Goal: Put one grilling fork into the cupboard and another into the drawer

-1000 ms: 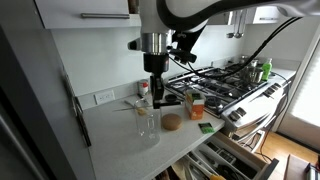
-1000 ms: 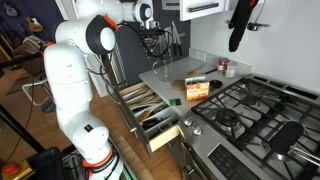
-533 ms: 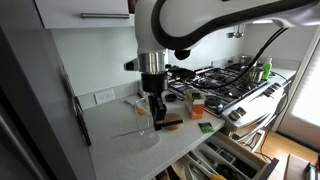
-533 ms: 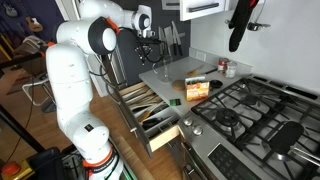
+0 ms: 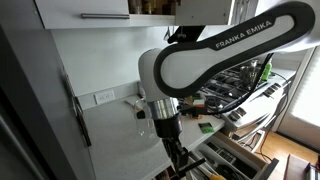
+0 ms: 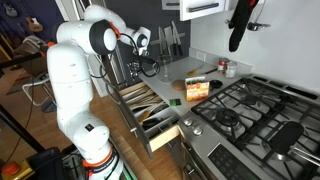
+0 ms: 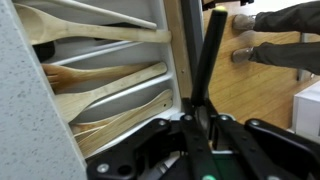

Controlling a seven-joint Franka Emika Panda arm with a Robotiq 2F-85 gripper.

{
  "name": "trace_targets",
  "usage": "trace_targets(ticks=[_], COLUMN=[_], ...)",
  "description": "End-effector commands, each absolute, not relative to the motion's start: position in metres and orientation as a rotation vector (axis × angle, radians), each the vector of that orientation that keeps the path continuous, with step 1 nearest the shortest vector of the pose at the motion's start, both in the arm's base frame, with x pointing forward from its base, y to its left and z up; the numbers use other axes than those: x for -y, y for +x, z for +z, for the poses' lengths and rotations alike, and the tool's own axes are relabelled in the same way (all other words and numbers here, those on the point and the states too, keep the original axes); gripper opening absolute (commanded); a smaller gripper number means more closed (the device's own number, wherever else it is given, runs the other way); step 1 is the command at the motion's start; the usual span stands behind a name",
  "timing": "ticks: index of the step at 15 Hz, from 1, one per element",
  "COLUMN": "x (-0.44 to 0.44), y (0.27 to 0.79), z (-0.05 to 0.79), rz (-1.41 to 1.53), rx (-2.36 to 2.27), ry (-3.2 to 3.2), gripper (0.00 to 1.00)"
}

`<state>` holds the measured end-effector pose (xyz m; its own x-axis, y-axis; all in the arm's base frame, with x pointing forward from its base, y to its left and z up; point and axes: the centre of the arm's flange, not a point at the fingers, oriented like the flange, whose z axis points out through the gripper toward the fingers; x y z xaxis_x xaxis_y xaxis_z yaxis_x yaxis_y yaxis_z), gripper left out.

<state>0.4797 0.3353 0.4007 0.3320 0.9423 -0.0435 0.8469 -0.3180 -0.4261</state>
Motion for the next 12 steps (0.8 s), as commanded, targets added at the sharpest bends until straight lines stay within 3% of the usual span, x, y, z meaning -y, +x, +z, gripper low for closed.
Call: trace_targets(ticks=[1, 6, 7, 12], x=[-0.335, -0.336, -0.336, -0.369], y=[0.478, 0.481, 0.481, 0.461], z=[0.397, 0.401, 0.401, 0.346], rz=[0.420, 0.405, 0.405, 0.314], rx=[1.593, 1.594, 1.594, 1.559], ry=[-2.272, -2.274, -2.274, -2.225], gripper=[0.13, 0.13, 0.03, 0.03])
